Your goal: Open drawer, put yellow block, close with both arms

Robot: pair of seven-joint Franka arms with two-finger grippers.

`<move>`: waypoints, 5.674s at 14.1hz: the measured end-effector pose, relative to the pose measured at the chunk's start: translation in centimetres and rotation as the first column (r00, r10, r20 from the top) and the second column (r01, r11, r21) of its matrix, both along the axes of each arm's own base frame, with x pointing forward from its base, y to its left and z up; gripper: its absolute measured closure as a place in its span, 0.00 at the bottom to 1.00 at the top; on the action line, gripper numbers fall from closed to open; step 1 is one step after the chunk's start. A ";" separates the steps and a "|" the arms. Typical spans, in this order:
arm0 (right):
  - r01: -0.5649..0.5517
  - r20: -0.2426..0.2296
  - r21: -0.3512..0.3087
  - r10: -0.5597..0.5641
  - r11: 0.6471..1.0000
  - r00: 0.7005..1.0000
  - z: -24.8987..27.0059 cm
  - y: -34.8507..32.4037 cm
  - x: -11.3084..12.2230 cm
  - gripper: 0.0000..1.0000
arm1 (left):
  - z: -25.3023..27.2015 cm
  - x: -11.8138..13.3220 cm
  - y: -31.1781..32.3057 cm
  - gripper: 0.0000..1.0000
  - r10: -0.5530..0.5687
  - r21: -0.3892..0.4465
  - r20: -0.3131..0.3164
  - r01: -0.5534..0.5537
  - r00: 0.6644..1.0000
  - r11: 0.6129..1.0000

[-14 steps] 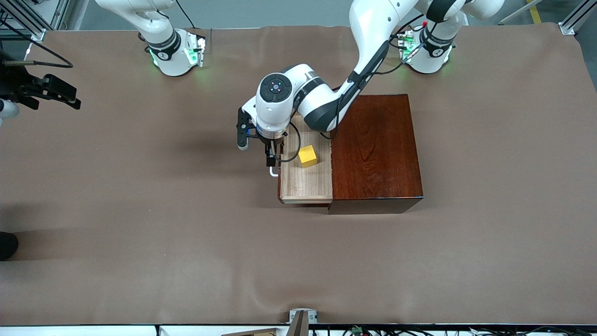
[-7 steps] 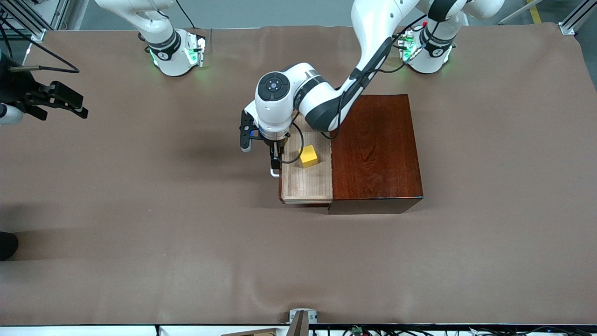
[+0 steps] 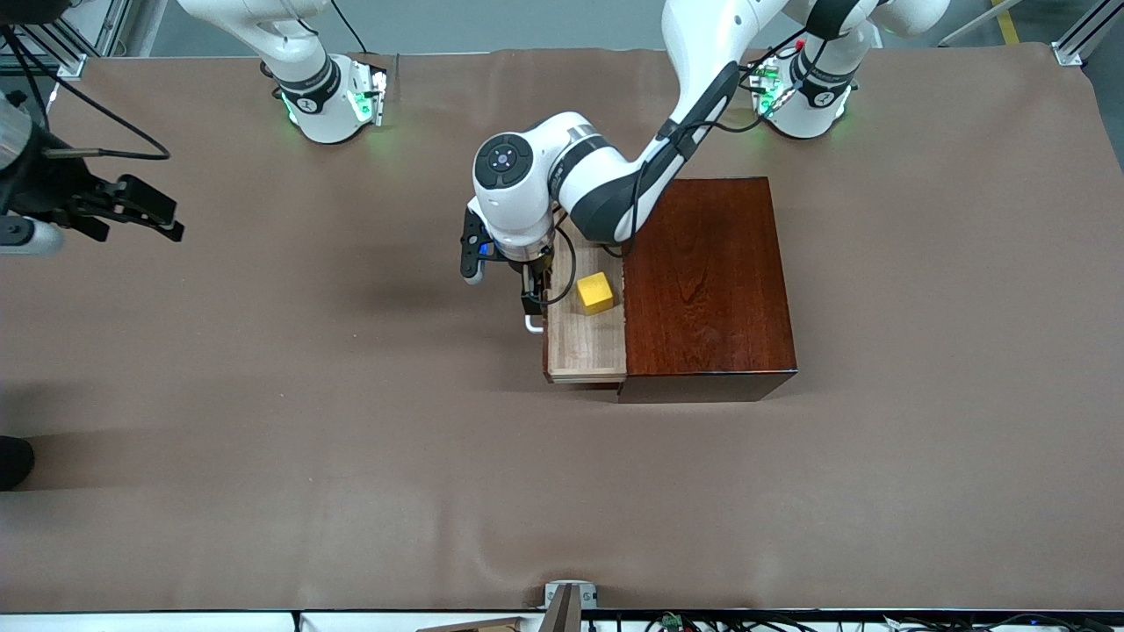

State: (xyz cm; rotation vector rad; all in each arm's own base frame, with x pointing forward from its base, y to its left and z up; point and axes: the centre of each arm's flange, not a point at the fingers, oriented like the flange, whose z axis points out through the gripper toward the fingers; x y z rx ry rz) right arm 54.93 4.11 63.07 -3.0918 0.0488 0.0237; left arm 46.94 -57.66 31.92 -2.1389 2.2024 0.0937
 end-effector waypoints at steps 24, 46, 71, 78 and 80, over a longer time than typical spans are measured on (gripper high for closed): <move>0.093 0.011 -0.106 -0.092 0.990 0.996 -1.4 -5.9 2.0 0.00 | 1.6 0.2 2.3 0.00 0.206 0.186 0.179 -0.238 0.962 0.953; 0.009 -0.009 0.005 -0.009 1.000 1.000 2.6 -0.3 -0.7 0.00 | 27.6 13.0 48.9 0.00 0.996 -0.005 -0.012 -0.996 0.094 0.094; 0.013 -0.065 -0.002 -0.013 1.000 0.998 1.9 -0.5 -1.0 0.00 | 26.6 13.3 52.8 0.00 0.995 0.009 -0.031 -0.996 0.093 0.094; -0.003 -0.049 0.001 0.003 1.000 0.999 2.5 0.4 -1.0 0.00 | 26.7 13.5 52.2 0.00 1.000 -0.007 -0.024 -1.000 0.013 0.013; -0.003 -0.049 0.001 0.003 1.000 0.999 2.5 0.4 -1.0 0.00 | 26.7 13.5 52.1 0.00 1.000 -0.006 -0.024 -1.000 0.006 0.006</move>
